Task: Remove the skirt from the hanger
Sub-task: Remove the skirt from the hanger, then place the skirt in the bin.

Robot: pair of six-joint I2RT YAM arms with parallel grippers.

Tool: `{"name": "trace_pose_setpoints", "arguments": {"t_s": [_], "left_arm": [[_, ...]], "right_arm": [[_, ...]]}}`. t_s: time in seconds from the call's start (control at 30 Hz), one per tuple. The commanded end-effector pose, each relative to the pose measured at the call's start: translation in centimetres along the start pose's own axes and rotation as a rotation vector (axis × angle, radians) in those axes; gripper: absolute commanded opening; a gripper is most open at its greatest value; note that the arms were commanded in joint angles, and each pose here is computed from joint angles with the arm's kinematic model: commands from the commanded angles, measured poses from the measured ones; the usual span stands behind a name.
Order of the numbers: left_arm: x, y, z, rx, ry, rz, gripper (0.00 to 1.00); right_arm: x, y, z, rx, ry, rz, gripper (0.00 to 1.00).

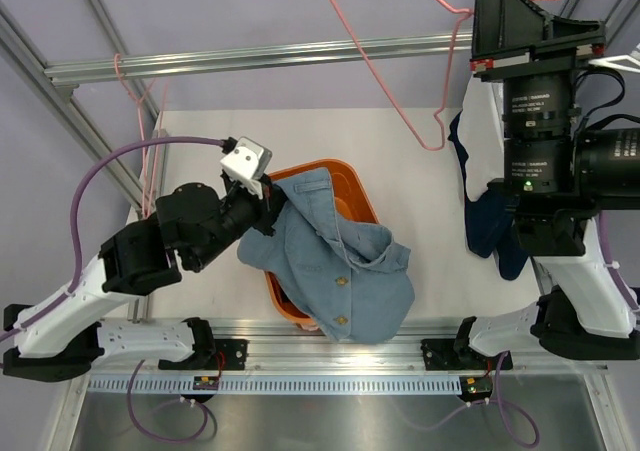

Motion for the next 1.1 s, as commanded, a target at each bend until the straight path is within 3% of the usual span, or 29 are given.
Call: {"name": "trace_pose_setpoints", "arguments": {"t_s": [0.0,0.2,0.4,0.77,1.07], "left_arm": [[2.4,2.5,5.6,-0.178,0.073,0.075,0.00],[5.7,6.1,13.2,-0.346,0.024,0.166,0.00],[6.3,6.8,18.4,-0.442,-0.043,0.187,0.00],[3.1,1.8,18.0,-0.408,-0.106,0.129,0.00],[2.9,1.2,20.4,-0.473,-0.166,0.105,0.00]], "right_arm": [[1.2,-0.8,1.0,-0.043,0.012,0.071,0.00],[0.6,0.5,3.8,-0.043,0.055,0.056,0.00],[-1.0,2.6,5.7,-0.033,0.090,0.024,0.00],[-2.9,4.7,6.8,-0.012,0.161,-0.009,0.00],[-3.4,5.3,7.5,-0.010,0.184,-0.020,0.00]]}}
Point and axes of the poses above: each gripper's point midway between its finger pads, its own y axis back along the fingers, its own x axis along the line the jaws close on, z = x × y, the point moved 5 cm from there along y, back along the fingers, and after that the axes turned 10 degrees about -y, right-handed, at the moved point
